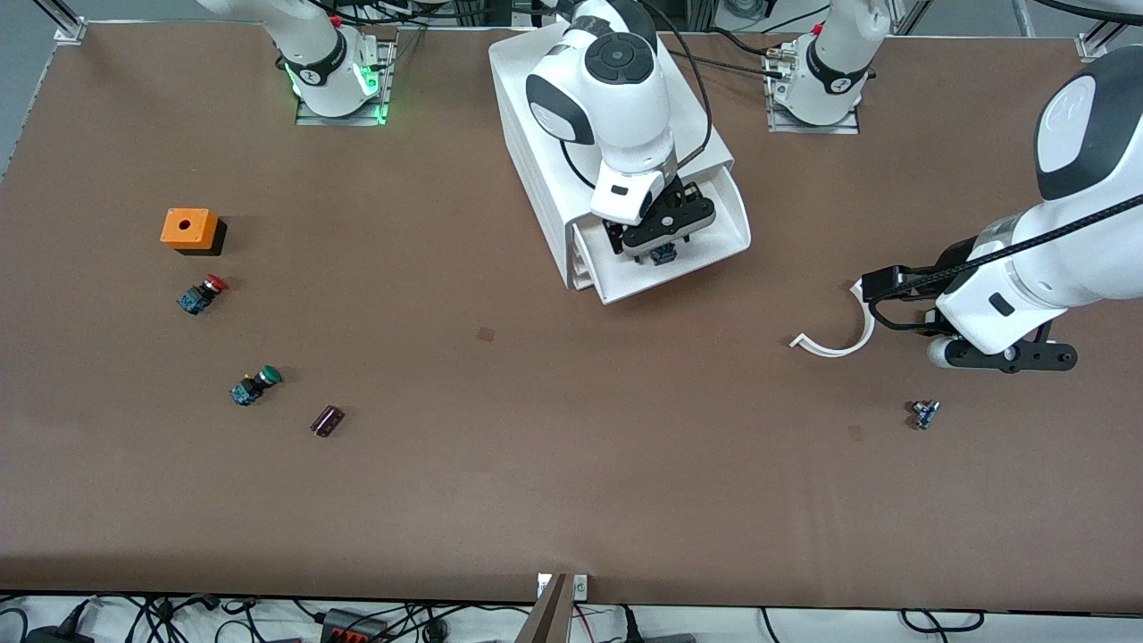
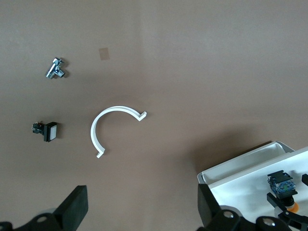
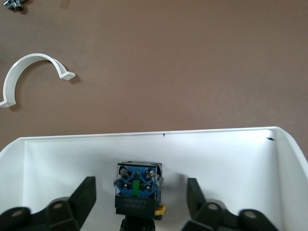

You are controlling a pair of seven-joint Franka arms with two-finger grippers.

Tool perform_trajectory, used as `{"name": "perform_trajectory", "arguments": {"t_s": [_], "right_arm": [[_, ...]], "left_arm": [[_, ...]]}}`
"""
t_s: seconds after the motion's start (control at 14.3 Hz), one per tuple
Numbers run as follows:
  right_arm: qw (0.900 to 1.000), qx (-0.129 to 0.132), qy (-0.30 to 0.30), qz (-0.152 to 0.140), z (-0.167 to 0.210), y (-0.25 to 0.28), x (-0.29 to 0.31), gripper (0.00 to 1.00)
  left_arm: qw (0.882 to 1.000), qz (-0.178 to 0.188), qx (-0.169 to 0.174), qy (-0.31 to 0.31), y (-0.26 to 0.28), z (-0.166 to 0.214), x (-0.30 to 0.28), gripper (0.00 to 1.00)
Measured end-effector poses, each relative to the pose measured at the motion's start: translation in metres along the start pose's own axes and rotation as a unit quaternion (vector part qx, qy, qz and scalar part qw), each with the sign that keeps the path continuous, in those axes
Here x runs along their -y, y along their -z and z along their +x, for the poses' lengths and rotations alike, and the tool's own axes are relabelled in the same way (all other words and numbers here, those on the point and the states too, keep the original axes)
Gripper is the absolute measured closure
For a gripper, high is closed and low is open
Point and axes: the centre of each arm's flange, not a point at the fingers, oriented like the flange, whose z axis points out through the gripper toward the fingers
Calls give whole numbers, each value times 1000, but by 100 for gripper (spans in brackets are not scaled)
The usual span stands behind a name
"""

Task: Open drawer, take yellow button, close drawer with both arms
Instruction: 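Lower the right gripper and grasp the yellow push button in the drawer, then lift the button out with the right gripper while the left gripper approaches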

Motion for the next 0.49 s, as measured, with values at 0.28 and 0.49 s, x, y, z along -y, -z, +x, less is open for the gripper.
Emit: {"name": "perform_trajectory", "arguments": {"t_s": [0.28, 0.49], "right_arm": [[1000, 1, 1, 0, -1, -2, 1, 25], [1000, 2, 3, 0, -4, -8, 4, 28]], "left_arm": [[1000, 0, 1, 4, 0, 0, 0, 0], [1000, 1, 4, 5, -1, -1, 0, 0]]}}
